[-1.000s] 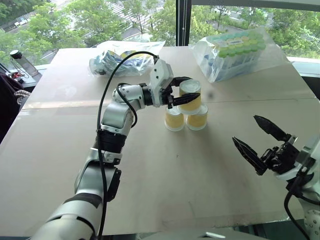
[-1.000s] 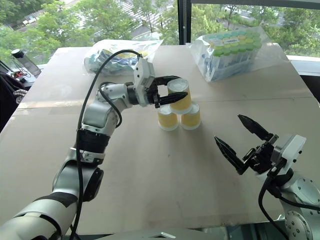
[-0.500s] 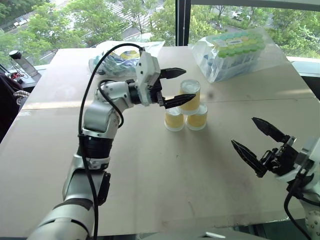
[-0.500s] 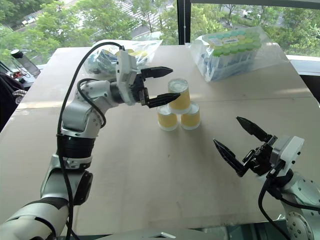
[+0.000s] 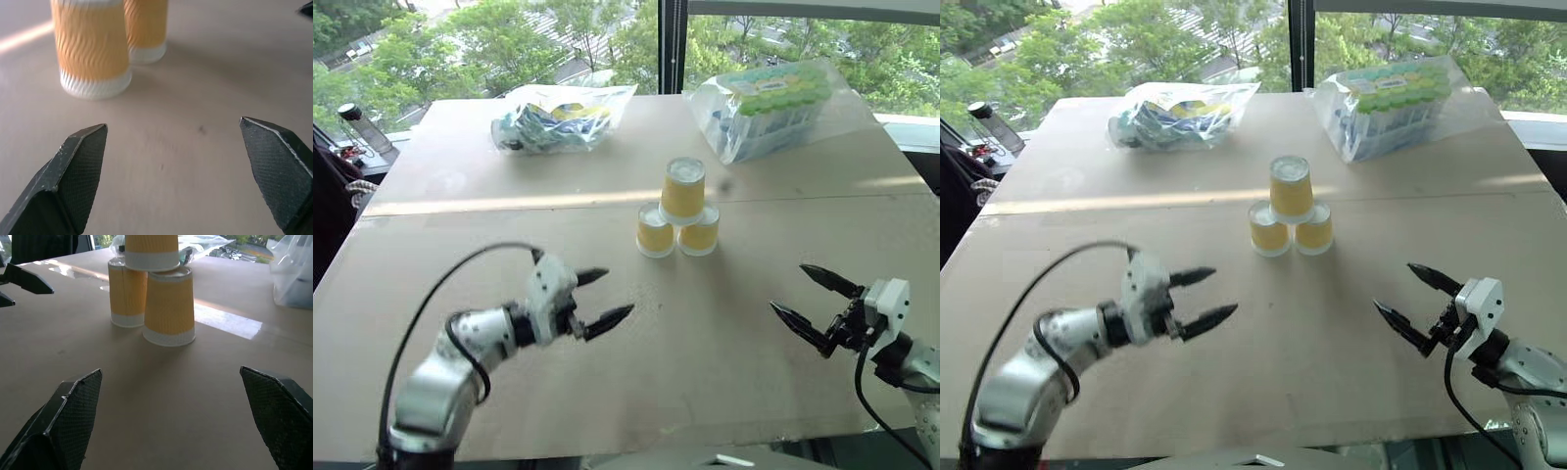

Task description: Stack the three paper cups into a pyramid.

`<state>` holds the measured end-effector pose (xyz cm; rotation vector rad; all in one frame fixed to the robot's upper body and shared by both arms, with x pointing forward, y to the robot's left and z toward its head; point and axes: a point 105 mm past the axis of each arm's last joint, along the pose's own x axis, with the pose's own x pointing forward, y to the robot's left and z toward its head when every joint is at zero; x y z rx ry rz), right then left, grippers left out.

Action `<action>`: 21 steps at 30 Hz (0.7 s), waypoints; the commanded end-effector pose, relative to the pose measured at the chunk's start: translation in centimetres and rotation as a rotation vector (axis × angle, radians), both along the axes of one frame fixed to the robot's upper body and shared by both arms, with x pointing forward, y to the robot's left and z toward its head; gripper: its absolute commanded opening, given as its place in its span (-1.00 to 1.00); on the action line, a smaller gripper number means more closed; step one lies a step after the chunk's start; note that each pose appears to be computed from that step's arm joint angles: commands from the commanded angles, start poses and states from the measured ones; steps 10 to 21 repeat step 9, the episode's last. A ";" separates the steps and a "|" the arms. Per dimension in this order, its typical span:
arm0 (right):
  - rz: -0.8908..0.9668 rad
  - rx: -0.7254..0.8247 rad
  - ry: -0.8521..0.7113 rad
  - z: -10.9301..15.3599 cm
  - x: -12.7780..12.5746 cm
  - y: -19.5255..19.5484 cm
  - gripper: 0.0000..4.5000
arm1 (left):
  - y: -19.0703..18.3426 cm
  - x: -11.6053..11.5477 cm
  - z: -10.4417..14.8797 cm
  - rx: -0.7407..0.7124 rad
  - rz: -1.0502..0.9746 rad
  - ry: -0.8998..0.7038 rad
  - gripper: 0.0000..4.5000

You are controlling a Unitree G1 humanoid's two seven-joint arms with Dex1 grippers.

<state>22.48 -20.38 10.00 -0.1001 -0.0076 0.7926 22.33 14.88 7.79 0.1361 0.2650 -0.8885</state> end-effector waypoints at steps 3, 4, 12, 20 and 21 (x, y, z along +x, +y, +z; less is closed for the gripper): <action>0.050 -0.042 -0.008 -0.2 0.5 -0.7 1.00 | 0.6 -0.6 -0.4 0.039 0.099 -0.106 0.97; 0.055 -0.054 -0.002 -0.4 0.6 -0.7 1.00 | 0.6 -0.6 -0.4 0.040 0.107 -0.116 0.97; 0.066 -0.076 0.014 -1.1 0.9 -0.8 1.00 | 0.6 -0.5 -0.2 0.063 0.106 -0.150 0.97; 0.066 -0.076 0.014 -1.1 0.9 -0.8 1.00 | 0.6 -0.5 -0.2 0.063 0.106 -0.150 0.97; 0.066 -0.076 0.014 -1.1 0.9 -0.8 1.00 | 0.6 -0.5 -0.2 0.063 0.106 -0.150 0.97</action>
